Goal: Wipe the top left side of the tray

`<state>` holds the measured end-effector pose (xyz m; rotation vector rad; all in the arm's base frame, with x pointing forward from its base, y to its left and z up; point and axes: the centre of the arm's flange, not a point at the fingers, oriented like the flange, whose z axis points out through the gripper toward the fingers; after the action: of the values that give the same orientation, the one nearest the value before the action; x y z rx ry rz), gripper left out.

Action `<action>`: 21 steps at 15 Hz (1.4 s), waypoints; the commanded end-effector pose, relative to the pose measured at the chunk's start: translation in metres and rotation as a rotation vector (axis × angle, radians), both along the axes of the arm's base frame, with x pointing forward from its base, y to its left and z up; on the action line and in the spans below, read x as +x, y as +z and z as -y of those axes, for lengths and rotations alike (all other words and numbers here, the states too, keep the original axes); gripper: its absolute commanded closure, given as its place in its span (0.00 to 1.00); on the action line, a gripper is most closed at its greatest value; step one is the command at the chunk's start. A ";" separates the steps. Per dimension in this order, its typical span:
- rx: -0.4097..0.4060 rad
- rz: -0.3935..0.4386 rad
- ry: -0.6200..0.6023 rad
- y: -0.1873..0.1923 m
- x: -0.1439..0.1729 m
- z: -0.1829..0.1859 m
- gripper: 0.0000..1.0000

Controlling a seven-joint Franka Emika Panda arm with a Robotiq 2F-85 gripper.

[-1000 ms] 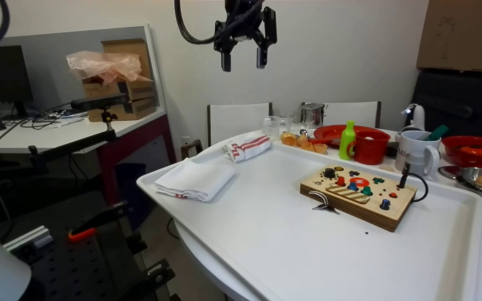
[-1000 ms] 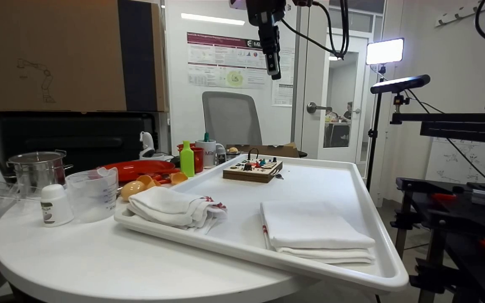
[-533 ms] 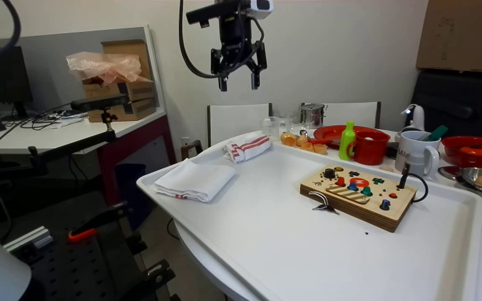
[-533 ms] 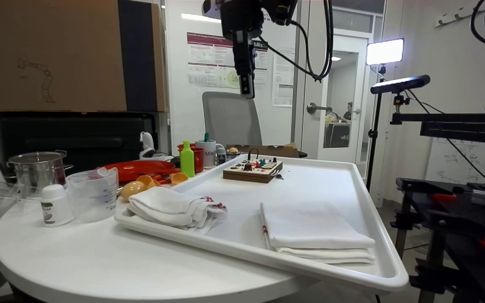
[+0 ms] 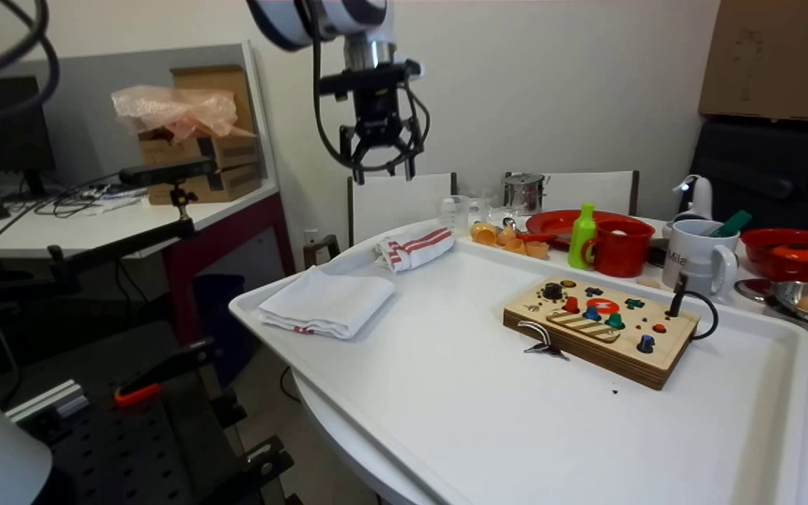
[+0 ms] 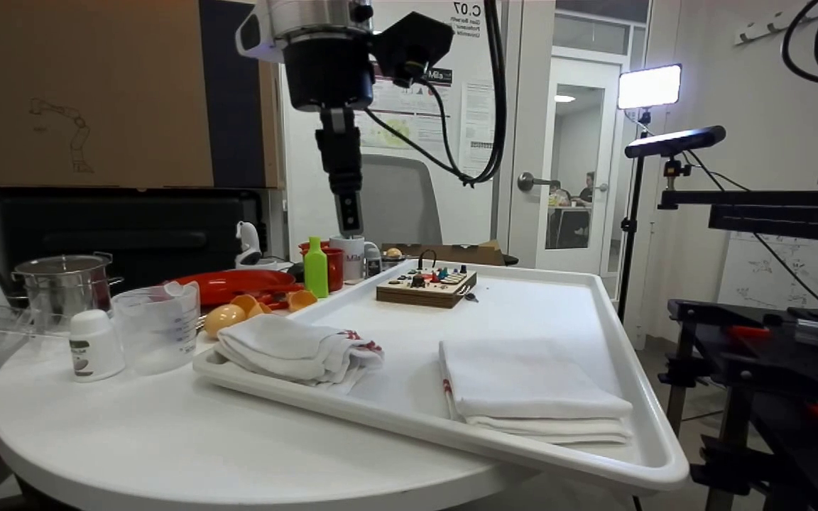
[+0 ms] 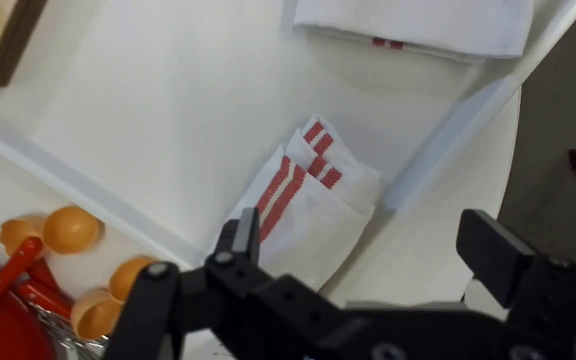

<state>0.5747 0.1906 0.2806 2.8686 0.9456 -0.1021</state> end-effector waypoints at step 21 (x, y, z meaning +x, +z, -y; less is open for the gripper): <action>-0.004 -0.047 -0.163 -0.098 0.064 0.008 0.00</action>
<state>0.6385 0.1772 0.1968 2.9223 0.7873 -0.1937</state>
